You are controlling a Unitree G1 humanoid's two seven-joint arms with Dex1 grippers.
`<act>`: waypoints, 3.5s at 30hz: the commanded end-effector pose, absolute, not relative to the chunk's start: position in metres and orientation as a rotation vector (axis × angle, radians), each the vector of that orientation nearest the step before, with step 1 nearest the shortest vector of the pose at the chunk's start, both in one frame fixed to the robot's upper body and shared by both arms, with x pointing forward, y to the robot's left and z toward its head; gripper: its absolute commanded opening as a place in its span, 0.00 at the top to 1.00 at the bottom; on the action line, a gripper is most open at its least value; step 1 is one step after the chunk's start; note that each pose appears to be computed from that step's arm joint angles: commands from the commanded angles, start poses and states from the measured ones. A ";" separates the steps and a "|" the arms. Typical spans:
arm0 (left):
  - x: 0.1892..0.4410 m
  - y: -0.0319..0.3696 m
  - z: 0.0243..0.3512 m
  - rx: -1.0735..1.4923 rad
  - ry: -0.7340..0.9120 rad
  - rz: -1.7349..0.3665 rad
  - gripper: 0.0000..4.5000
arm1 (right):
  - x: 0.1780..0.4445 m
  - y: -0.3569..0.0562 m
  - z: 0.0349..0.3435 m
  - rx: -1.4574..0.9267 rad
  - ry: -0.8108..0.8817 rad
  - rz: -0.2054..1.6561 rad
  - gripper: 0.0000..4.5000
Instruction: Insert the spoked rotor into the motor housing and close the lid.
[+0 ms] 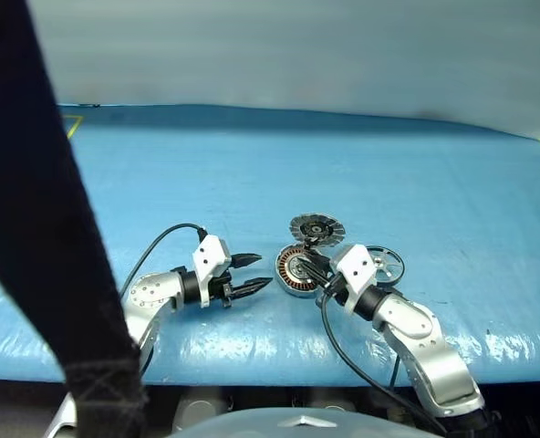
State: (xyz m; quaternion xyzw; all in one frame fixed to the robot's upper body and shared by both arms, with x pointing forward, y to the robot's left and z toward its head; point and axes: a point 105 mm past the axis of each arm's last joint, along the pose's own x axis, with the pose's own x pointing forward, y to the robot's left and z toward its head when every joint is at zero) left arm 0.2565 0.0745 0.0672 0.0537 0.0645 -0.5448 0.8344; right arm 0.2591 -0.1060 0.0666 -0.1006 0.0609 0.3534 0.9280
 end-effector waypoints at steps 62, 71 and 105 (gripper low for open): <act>0.253 0.064 0.068 0.090 0.133 -1.123 0.44 | 0.266 -0.101 0.063 -0.324 0.079 0.740 0.99; 0.252 0.063 0.065 0.088 0.138 -1.123 0.44 | 0.261 -0.105 0.032 -0.482 0.193 0.762 0.99; 0.256 0.065 0.065 0.107 0.097 -1.129 0.44 | 0.260 -0.101 0.062 -0.364 0.072 0.753 0.99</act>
